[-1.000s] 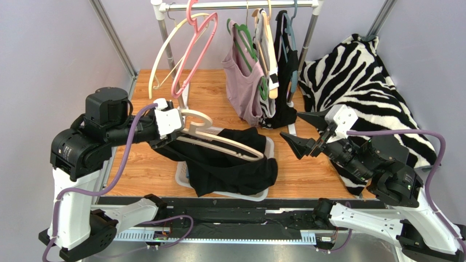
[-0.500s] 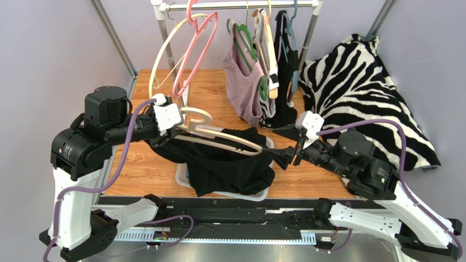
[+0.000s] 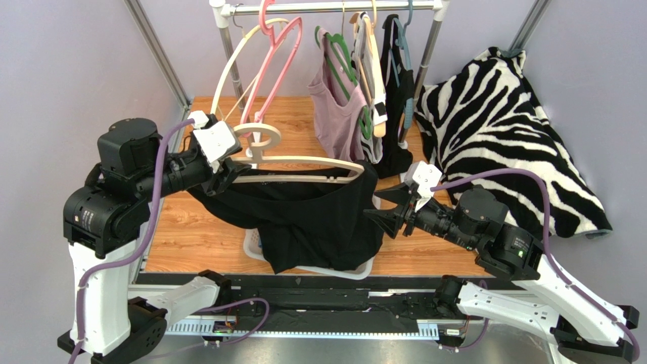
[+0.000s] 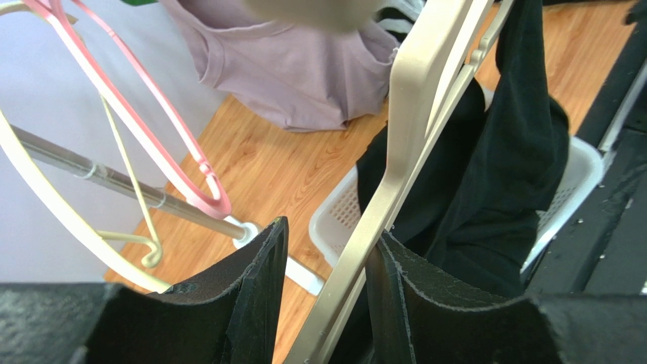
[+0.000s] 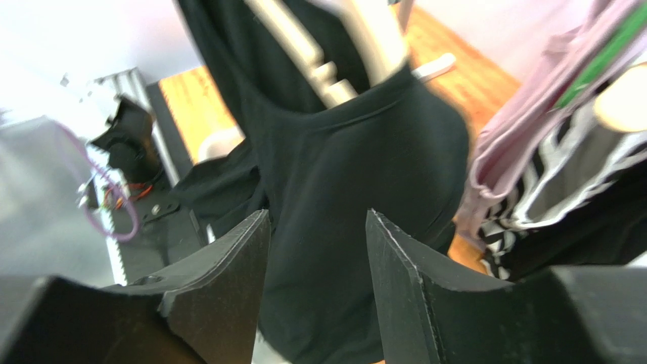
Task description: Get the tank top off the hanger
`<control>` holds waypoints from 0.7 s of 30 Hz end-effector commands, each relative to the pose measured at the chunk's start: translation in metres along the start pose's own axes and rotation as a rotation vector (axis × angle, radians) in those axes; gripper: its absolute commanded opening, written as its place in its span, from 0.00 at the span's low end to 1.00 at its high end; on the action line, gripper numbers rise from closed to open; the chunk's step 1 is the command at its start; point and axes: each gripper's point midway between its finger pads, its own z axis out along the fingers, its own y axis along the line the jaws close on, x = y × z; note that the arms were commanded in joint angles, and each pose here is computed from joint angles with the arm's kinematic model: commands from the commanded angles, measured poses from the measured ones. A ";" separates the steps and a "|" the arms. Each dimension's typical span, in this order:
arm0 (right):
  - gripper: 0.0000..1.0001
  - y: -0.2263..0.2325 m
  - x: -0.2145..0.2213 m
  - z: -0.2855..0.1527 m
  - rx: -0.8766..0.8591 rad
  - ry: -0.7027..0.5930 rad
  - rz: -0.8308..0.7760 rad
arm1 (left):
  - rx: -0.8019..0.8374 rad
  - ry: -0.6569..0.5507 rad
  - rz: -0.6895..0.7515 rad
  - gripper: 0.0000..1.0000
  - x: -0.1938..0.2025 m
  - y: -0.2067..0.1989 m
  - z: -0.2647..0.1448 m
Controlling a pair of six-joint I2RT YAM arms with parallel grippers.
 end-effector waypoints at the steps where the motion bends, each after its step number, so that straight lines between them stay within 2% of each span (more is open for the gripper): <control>1: 0.54 -0.020 -0.031 0.004 0.105 -0.114 -0.021 | 0.058 -0.121 -0.007 0.00 -0.027 -0.016 -0.015; 4: 0.54 -0.028 -0.037 0.010 0.145 -0.131 -0.045 | 0.084 -0.137 0.001 0.00 -0.029 -0.023 -0.020; 7: 0.43 -0.025 -0.043 0.017 0.129 -0.146 -0.048 | 0.072 -0.139 0.003 0.00 -0.030 -0.023 -0.023; 8: 0.31 -0.024 -0.041 0.022 0.121 -0.137 -0.044 | 0.067 -0.142 0.004 0.00 -0.030 -0.023 -0.025; 10: 0.19 -0.019 -0.039 0.026 0.093 -0.128 -0.040 | 0.047 -0.138 0.007 0.00 -0.029 -0.020 -0.026; 11: 0.09 -0.016 -0.035 0.028 0.078 -0.112 -0.035 | 0.035 -0.137 0.008 0.00 -0.029 -0.018 -0.027; 12: 0.05 -0.016 -0.030 0.028 0.074 -0.090 -0.033 | 0.009 -0.137 0.012 0.00 -0.029 -0.015 -0.030; 16: 0.07 -0.018 -0.016 0.019 0.090 -0.059 -0.020 | -0.073 -0.126 0.008 0.00 -0.027 -0.002 -0.034; 19: 0.14 -0.023 -0.013 0.008 0.122 -0.063 -0.024 | -0.095 -0.127 0.000 0.00 -0.028 0.001 -0.035; 21: 0.27 -0.026 -0.013 0.002 0.139 -0.067 -0.023 | -0.102 -0.128 -0.003 0.00 -0.029 0.003 -0.035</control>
